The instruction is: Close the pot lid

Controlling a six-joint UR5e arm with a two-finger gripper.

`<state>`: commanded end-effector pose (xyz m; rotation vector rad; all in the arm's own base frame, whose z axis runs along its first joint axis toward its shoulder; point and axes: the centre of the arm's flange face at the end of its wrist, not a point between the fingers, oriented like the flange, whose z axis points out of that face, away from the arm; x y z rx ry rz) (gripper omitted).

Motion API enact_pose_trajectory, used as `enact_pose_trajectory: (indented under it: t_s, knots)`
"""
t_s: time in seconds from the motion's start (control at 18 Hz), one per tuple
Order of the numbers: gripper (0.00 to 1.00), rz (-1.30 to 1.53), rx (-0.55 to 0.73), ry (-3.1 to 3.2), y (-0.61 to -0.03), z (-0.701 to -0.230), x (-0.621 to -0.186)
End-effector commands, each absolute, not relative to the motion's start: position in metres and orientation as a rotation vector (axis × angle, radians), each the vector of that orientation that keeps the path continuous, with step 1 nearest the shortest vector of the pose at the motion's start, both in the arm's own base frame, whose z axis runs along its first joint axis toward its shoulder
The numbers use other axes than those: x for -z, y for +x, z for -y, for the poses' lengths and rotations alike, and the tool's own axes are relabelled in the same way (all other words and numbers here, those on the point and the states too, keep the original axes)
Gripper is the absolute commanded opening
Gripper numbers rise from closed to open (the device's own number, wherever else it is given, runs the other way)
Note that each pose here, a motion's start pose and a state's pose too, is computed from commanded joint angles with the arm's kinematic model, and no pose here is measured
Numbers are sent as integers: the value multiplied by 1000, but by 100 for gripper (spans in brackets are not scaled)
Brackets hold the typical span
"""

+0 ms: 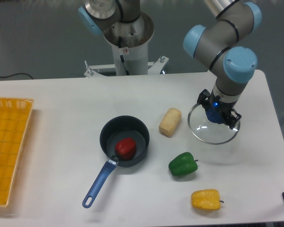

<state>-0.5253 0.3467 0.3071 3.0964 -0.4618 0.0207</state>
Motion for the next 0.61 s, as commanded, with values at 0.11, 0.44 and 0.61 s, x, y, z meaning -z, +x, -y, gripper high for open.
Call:
enact_pose_trajectory:
  t_s: [0.11,0.44,0.61]
  knots:
    - [56,462,-21,3098,-524,-347,-307]
    - [56,455,-35,3097,-523,-347,-307]
    - [56,452,-58,3093,-520,-350,-306]
